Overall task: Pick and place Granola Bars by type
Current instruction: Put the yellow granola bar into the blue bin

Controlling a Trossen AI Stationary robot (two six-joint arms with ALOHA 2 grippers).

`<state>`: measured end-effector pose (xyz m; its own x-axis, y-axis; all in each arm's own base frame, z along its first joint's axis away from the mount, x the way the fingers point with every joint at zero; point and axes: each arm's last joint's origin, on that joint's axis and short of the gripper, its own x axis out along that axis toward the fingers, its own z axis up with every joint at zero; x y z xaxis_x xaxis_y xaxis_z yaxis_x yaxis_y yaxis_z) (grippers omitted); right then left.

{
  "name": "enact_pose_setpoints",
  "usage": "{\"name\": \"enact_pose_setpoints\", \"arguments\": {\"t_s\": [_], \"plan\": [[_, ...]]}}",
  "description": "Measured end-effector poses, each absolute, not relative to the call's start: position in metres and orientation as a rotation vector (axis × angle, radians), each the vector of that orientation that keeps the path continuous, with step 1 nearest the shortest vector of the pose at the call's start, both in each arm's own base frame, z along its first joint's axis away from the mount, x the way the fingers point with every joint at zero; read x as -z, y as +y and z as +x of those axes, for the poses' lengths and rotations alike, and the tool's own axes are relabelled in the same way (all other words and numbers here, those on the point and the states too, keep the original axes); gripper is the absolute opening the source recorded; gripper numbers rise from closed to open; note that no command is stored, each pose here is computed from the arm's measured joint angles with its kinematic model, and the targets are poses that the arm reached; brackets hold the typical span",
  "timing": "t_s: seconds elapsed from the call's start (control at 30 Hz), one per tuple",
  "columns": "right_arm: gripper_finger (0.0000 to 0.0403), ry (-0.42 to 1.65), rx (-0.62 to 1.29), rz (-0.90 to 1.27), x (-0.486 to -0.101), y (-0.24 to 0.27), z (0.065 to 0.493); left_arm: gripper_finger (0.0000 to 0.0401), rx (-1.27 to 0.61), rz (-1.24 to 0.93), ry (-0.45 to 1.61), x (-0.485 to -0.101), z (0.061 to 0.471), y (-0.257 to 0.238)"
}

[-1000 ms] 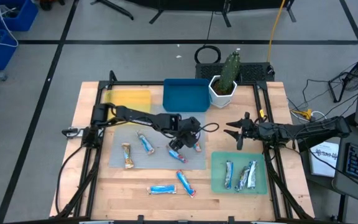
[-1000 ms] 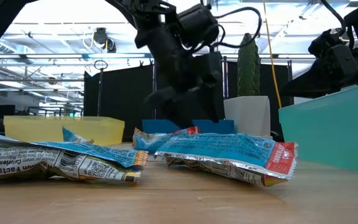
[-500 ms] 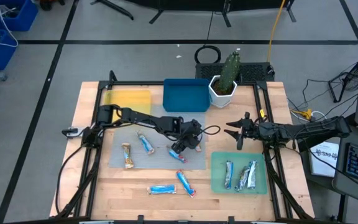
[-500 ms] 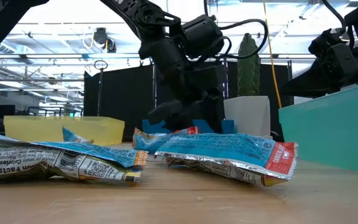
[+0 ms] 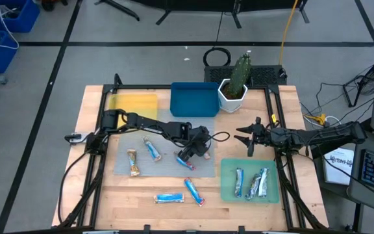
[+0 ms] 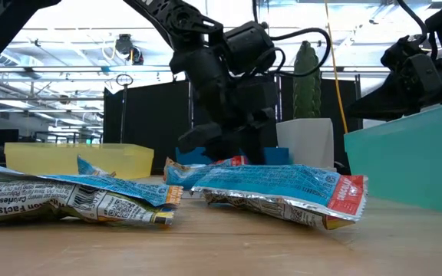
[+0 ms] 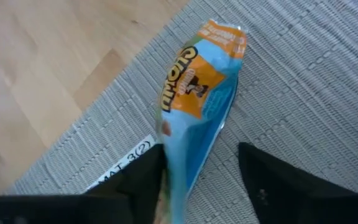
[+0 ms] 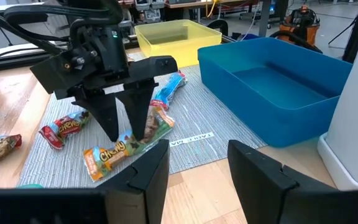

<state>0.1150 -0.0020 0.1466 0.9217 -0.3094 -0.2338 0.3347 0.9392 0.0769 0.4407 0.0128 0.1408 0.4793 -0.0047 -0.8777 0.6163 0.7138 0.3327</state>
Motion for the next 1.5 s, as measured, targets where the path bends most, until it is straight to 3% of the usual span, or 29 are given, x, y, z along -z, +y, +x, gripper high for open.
{"name": "enact_pose_setpoints", "arguments": {"t_s": [0.33, 0.4, 0.57, 0.67, 1.03, 1.27, 1.5], "plan": [[0.0157, 0.22, 0.331, 0.117, -0.147, -0.002, 0.115, 0.0036, 0.425, 0.717, 1.032, -0.14, 0.439, 0.006], [0.0157, 0.22, 0.331, 0.117, -0.147, -0.002, 0.115, 0.0016, 0.416, 0.726, 1.037, -0.14, 0.439, 0.005], [0.0157, 0.22, 0.331, 0.117, -0.147, -0.002, 0.115, 0.0027, 0.361, 0.769, 1.06, -0.144, 0.438, 0.004], [0.0157, 0.22, 0.331, 0.117, -0.147, -0.002, 0.115, 0.0014, 0.337, 0.787, 1.044, -0.16, 0.434, 0.003], [0.0157, 0.218, 0.332, 0.117, -0.147, -0.002, 0.115, 0.0012, 0.205, 0.773, 0.947, -0.263, 0.392, 0.002], [0.0157, 0.218, 0.331, 0.117, -0.147, -0.002, 0.115, 0.0012, -0.004, 0.75, 0.859, -0.323, 0.356, 0.017], [0.0157, 0.219, 0.331, 0.117, -0.147, -0.002, 0.115, 0.0012, -0.205, 0.622, 0.8, -0.359, 0.325, 0.035]]}}
